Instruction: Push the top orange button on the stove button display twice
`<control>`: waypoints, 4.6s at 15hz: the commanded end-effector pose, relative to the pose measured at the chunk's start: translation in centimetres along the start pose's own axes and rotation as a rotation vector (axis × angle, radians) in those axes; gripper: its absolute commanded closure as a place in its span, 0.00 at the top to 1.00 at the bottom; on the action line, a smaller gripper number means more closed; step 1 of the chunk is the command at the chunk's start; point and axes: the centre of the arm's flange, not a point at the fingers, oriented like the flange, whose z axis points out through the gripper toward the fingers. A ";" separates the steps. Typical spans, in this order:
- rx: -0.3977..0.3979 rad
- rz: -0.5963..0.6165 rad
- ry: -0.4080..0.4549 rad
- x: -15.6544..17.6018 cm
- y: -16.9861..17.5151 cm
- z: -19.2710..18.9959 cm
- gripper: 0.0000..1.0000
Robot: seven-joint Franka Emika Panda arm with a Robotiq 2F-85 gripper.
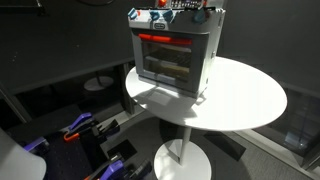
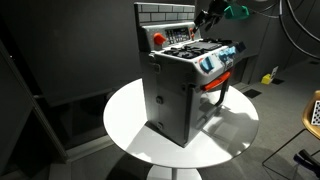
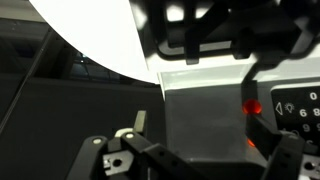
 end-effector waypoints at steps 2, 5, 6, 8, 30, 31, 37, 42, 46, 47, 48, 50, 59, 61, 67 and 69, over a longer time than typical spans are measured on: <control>0.030 -0.033 0.014 1.7 0.9 0.9 1.00; 0.034 -0.044 0.015 1.6 1.0 0.5 1.00; 0.037 -0.046 0.015 1.3 1.0 0.2 1.00; 0.043 -0.048 0.016 0.9 1.0 -0.4 1.00; 0.064 -0.029 0.012 -0.3 0.1 -2.6 1.00; 0.064 -0.030 0.012 -0.2 0.2 -2.5 1.00; 0.058 -0.027 0.009 0.1 0.5 -1.7 1.00; 0.058 -0.030 0.015 0.6 0.7 -1.3 1.00; 0.059 -0.029 0.016 1.1 0.8 -0.8 1.00; 0.059 -0.028 0.016 1.2 0.8 -0.6 1.00; 0.059 -0.028 0.015 1.2 0.9 -0.4 1.00; 0.061 -0.026 0.011 1.2 1.0 0.1 1.00; 0.062 -0.018 0.001 1.3 1.4 0.4 1.00; 0.070 -0.009 -0.013 0.8 1.3 -0.3 1.00; 0.096 -0.008 -0.066 -0.4 0.3 -3.1 1.00; 0.096 -0.005 -0.089 -0.9 0.0 -4.2 1.00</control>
